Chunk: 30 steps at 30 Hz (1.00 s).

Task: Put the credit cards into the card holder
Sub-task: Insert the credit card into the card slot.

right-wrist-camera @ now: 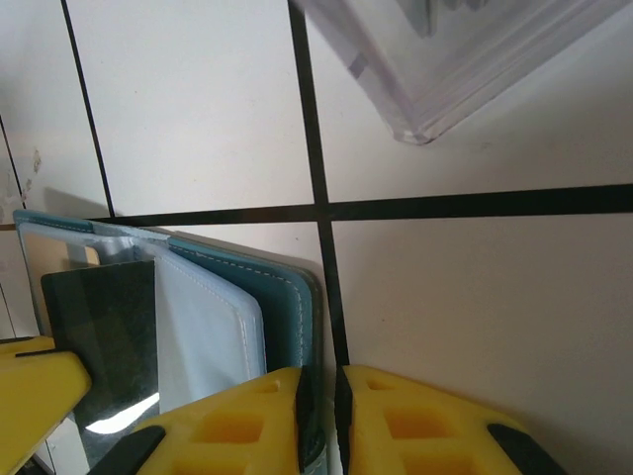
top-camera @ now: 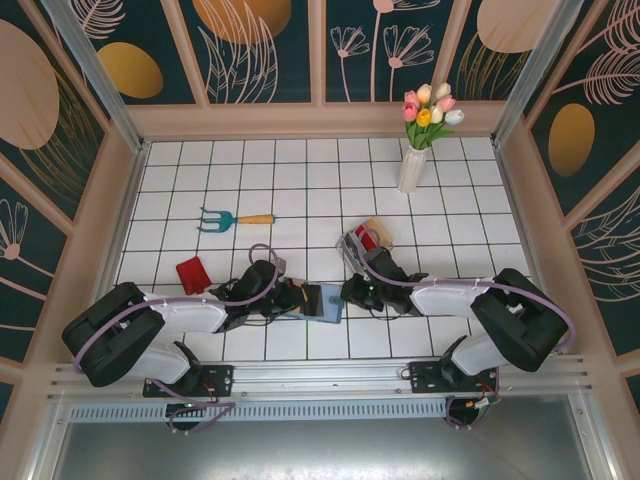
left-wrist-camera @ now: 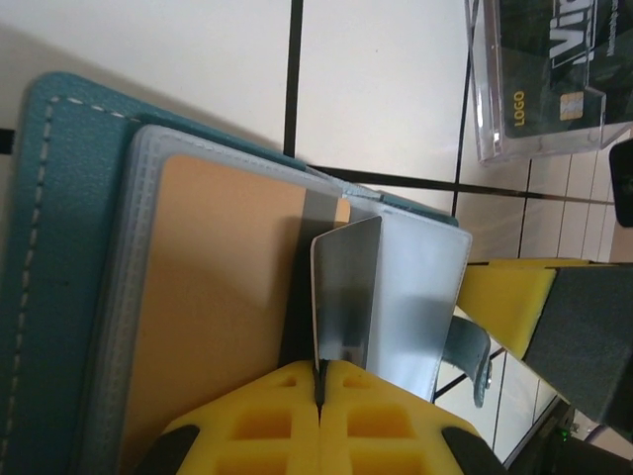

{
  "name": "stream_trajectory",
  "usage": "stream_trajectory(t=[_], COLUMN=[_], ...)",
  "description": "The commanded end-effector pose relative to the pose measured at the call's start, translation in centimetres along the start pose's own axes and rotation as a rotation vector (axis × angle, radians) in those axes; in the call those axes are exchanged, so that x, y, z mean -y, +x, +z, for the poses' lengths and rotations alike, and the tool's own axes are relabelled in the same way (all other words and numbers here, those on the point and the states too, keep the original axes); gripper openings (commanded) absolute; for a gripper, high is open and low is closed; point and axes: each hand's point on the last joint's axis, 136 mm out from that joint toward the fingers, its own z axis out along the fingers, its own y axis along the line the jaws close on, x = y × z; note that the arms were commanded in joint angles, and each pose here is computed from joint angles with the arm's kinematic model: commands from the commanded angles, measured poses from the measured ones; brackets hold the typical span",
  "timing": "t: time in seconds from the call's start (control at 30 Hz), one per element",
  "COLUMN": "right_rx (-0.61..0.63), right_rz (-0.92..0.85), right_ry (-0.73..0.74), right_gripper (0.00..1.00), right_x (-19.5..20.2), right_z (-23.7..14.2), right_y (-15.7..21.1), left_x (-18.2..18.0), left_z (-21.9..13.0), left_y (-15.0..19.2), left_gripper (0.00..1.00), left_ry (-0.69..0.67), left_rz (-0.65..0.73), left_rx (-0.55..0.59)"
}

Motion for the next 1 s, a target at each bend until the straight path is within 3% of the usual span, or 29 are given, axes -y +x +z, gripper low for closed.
stream_trajectory(t=[0.0,0.53,0.77,0.97], right_rx=[-0.053,-0.080,-0.078,-0.078], right_rz=[-0.020,-0.015,-0.010,-0.012], right_ry=[0.031,0.013,0.020,0.027], right_gripper=[0.20,0.19,0.19,0.19], right_x=[0.8,0.8,1.1,1.1], right_z=[0.8,1.1,1.2,1.4], right_y=[1.3,2.1,2.2,2.1], left_x=[-2.5,1.0,1.3,1.4], left_z=[-0.1,2.3,2.9,2.8], left_y=[2.0,1.2,1.8,1.3], left_gripper=[0.00,0.00,0.08,0.21], left_ry=[-0.095,-0.001,-0.027,-0.045], left_rz=[0.024,0.044,0.107,0.127], left_rx=[-0.086,-0.106,-0.143,-0.128])
